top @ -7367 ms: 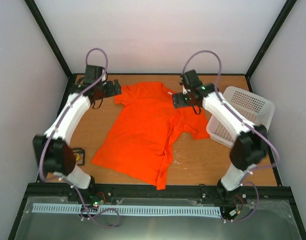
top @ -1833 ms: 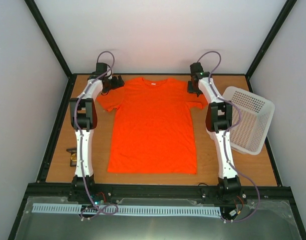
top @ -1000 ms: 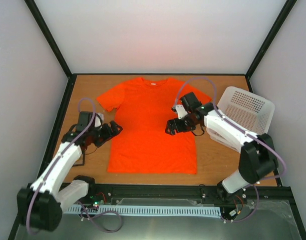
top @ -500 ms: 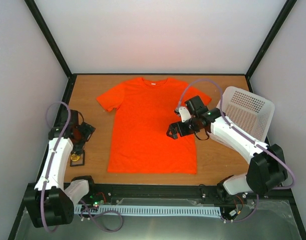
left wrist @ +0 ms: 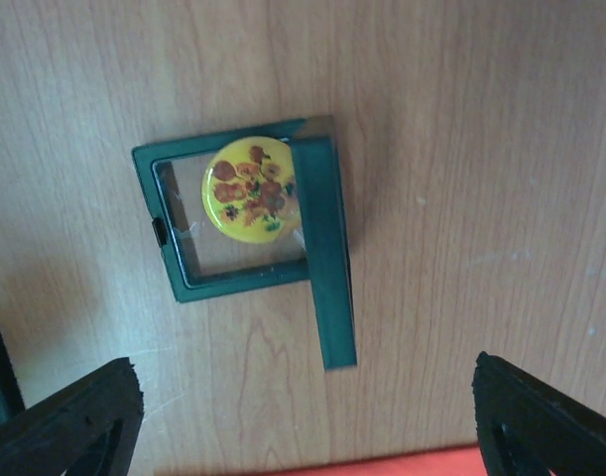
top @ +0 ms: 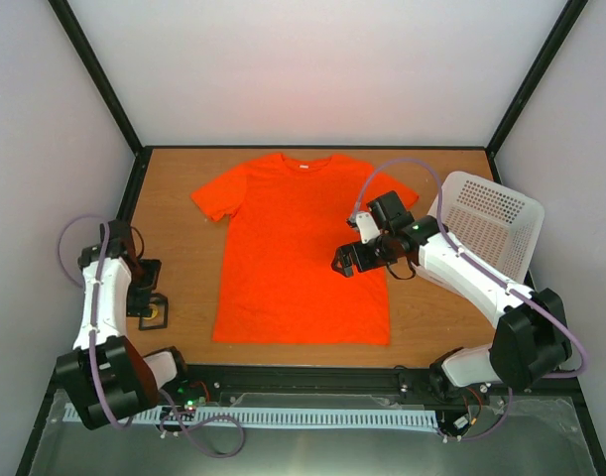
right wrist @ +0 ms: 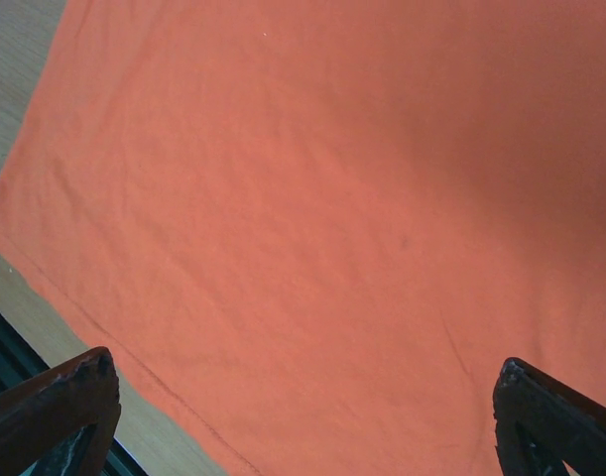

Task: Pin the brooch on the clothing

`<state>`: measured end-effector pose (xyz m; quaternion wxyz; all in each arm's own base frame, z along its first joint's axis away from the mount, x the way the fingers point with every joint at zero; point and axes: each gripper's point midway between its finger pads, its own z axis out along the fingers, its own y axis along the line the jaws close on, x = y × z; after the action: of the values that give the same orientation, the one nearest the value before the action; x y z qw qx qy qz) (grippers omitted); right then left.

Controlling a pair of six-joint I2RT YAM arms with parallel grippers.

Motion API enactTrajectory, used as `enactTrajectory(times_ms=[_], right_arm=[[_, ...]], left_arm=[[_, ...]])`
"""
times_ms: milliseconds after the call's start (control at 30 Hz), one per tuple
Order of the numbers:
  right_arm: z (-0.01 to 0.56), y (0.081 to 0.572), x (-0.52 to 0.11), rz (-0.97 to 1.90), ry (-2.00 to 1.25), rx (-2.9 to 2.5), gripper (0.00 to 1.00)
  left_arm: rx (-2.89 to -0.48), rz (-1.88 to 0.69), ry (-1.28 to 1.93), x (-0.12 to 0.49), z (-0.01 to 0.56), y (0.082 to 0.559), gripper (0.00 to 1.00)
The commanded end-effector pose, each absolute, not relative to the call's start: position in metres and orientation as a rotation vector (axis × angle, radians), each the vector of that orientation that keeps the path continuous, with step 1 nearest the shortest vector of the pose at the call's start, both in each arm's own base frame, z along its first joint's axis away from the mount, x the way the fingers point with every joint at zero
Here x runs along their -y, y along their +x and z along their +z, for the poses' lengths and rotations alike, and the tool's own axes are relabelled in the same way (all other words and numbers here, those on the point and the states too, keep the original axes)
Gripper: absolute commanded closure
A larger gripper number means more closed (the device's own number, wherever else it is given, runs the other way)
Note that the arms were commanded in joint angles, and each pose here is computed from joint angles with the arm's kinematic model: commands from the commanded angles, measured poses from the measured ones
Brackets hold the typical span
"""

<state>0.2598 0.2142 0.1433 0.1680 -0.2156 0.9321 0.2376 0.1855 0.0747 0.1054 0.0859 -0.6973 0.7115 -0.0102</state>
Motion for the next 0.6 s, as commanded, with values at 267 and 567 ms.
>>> enactTrajectory(times_ms=[267, 567], right_arm=[[0.131, 0.264, -0.207, 0.621, -0.621, -2.666, 0.00], [0.128, 0.271, -0.204, 0.616, -0.598, -2.670, 0.00]], left_arm=[[-2.088, -0.146, -2.218, -0.078, 0.073, 0.201, 0.29], [-2.082, -0.115, -2.258, -0.084, 0.075, 0.211, 0.59]])
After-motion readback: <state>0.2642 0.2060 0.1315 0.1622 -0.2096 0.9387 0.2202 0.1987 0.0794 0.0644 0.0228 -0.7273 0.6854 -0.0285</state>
